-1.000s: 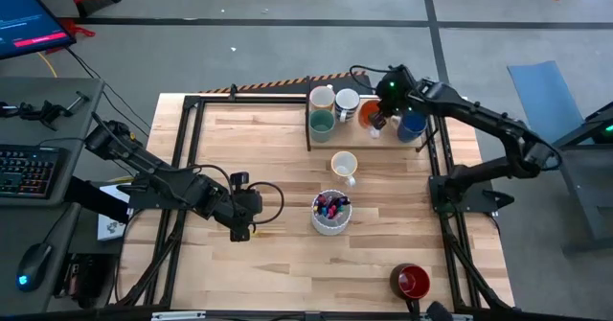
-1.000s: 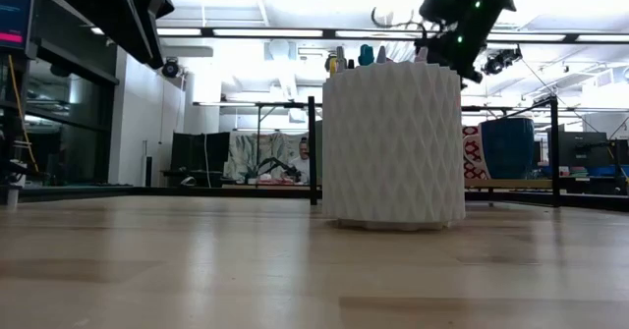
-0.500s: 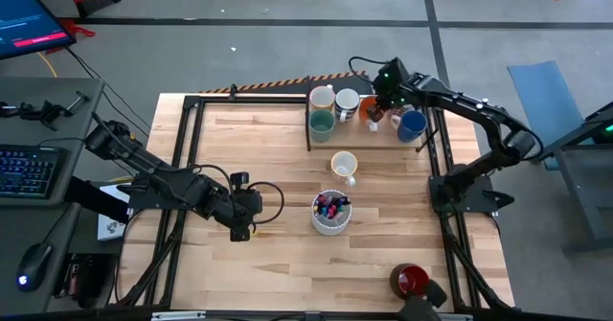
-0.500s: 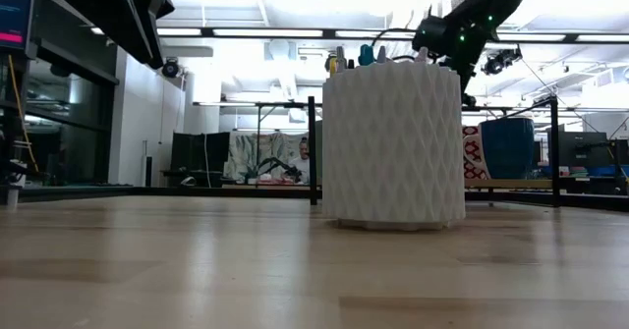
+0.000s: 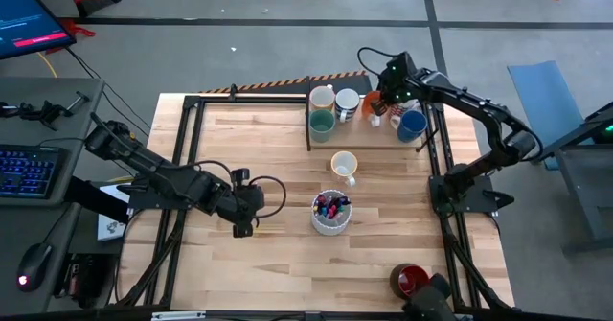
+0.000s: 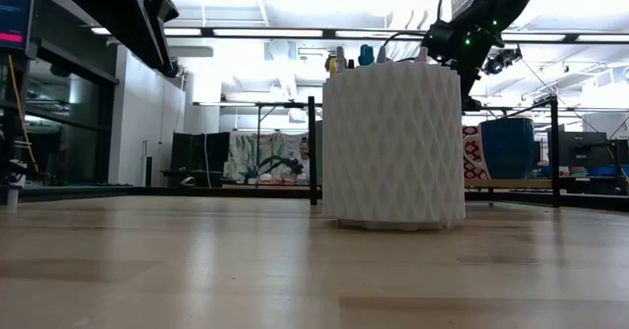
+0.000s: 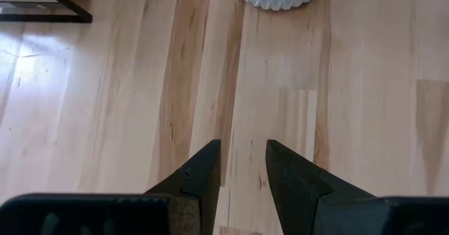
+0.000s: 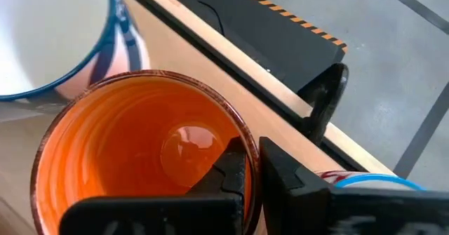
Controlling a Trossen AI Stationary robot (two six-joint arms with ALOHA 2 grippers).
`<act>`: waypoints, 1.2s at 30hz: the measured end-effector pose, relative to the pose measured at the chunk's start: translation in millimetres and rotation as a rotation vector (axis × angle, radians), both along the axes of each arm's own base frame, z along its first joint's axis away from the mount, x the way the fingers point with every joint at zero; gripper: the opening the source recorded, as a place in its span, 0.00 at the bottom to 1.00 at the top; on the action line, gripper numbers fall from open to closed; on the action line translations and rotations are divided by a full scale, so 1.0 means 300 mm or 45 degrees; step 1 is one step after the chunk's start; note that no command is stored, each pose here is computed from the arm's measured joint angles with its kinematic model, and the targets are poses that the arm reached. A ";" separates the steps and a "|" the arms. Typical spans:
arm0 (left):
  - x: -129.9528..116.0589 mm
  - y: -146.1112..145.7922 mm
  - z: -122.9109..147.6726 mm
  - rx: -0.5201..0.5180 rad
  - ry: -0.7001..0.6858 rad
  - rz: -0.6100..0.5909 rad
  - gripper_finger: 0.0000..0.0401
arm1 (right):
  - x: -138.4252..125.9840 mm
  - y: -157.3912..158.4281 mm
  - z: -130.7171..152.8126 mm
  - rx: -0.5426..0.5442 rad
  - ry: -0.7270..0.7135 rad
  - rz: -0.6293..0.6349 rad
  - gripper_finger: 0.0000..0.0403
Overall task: Place coffee mugs
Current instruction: Put the orange mug on the shelf
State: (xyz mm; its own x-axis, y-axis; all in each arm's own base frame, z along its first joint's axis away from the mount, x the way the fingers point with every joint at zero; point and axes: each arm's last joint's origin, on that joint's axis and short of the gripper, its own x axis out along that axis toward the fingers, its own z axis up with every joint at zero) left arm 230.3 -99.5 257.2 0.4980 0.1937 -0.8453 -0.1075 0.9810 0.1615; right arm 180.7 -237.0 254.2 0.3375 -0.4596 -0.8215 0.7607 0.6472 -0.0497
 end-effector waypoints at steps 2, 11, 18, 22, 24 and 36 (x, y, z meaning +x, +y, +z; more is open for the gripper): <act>0.001 0.002 0.000 0.000 0.001 0.003 0.26 | -0.002 -0.005 0.002 -0.011 -0.007 -0.004 0.00; 0.001 0.002 0.000 0.000 0.001 0.003 0.26 | 0.002 -0.009 0.006 -0.027 -0.029 0.027 0.02; 0.001 0.002 0.000 -0.001 0.000 0.003 0.26 | 0.002 -0.009 0.006 -0.026 -0.030 0.023 0.03; 0.001 0.001 0.000 -0.001 0.000 0.003 0.26 | 0.003 -0.011 0.001 -0.022 -0.027 0.025 0.03; 0.001 0.001 0.001 -0.001 -0.001 0.003 0.26 | 0.009 -0.018 -0.015 -0.004 -0.016 0.027 0.03; 0.001 0.000 0.001 -0.016 0.003 -0.003 0.26 | 0.027 -0.039 -0.044 -0.004 -0.017 0.062 0.07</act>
